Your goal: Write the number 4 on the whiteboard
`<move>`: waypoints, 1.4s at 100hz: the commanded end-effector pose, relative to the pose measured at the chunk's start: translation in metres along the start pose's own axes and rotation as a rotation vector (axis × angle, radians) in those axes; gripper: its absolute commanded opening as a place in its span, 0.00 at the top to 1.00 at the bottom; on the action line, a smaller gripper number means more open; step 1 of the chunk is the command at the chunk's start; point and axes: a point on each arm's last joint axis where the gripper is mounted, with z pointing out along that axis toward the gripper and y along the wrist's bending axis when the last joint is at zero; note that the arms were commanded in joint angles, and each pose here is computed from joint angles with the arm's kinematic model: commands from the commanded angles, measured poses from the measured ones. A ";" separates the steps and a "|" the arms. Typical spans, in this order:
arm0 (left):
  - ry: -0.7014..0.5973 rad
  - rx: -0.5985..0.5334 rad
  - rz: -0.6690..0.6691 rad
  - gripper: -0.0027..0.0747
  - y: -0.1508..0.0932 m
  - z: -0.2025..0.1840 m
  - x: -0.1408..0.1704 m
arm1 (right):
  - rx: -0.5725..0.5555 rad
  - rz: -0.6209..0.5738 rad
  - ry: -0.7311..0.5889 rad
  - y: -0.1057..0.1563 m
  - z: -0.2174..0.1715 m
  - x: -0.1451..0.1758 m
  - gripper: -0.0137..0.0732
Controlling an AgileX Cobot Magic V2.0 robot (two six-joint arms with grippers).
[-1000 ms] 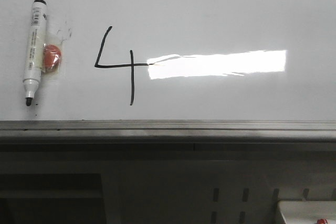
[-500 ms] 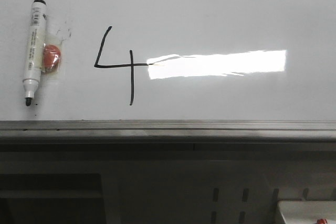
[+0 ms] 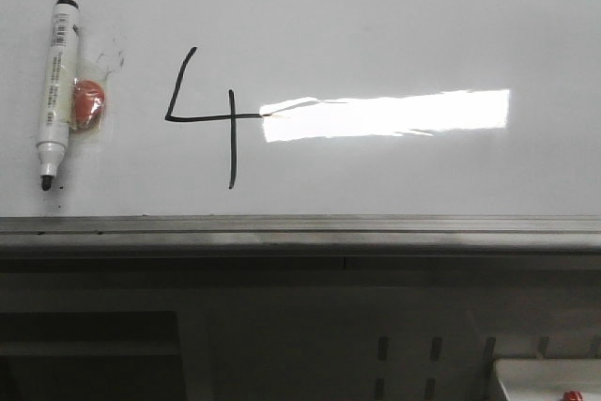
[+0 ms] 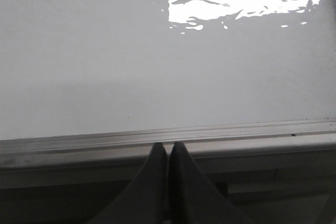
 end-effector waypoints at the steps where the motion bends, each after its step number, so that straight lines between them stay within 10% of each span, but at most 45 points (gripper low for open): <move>1: -0.042 -0.003 -0.004 0.99 0.000 0.002 0.005 | 0.097 -0.021 -0.142 -0.005 -0.003 -0.016 0.90; 55: -0.042 -0.003 -0.004 0.99 0.000 0.002 0.005 | 0.855 0.031 0.052 -0.032 -0.009 0.041 0.90; 102: -0.042 -0.003 -0.004 0.99 0.000 0.002 0.005 | 0.895 0.186 0.375 -0.028 -0.015 0.094 0.90; 140: -0.042 -0.003 -0.004 0.99 0.000 0.002 0.005 | 0.895 0.188 0.379 -0.027 -0.015 0.095 0.90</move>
